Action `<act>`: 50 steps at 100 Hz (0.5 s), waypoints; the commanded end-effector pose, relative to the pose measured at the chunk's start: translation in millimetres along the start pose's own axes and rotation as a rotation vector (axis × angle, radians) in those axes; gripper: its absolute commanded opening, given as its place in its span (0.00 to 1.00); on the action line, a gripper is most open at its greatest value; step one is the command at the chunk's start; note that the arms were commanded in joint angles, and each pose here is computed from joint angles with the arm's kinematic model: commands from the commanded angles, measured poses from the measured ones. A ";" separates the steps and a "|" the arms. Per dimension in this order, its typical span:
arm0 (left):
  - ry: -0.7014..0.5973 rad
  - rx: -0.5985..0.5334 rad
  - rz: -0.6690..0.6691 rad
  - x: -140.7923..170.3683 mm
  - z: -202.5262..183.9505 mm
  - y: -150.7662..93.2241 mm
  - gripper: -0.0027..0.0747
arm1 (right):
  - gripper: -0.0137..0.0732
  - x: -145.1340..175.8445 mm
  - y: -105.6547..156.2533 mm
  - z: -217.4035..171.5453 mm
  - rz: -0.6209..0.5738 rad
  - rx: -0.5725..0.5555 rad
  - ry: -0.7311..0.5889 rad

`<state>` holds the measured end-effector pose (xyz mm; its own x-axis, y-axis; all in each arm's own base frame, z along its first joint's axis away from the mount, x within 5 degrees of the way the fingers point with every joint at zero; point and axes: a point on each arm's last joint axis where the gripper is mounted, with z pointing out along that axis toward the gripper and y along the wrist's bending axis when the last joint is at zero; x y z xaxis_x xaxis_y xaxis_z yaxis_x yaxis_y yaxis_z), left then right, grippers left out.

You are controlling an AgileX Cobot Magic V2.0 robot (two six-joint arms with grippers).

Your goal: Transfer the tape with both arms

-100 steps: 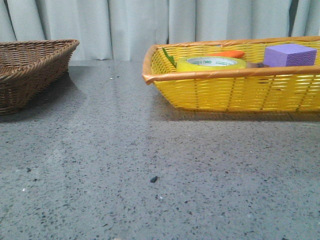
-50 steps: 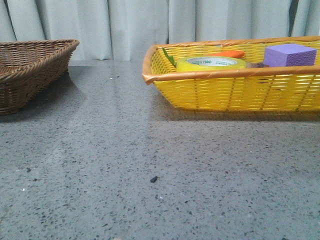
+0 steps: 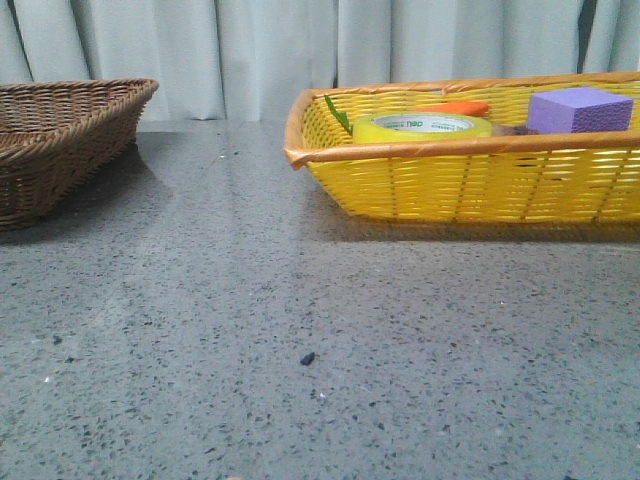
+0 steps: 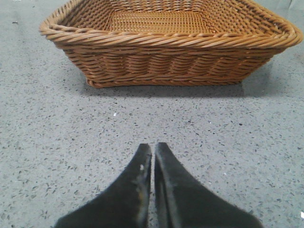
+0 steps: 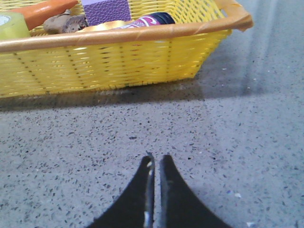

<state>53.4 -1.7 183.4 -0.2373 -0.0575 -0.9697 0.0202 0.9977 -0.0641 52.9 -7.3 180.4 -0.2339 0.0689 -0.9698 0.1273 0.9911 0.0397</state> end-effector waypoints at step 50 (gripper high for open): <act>-0.142 0.006 -0.001 -8.9 -1.8 -0.4 0.01 | 0.08 -2.2 0.5 0.5 -0.023 -0.007 -0.093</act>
<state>53.8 -1.6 185.3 -0.2166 -0.0514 -0.9749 0.0212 0.9981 -0.0573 53.1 -7.2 181.1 -0.2256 0.0679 -0.9718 0.1262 0.9912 0.0399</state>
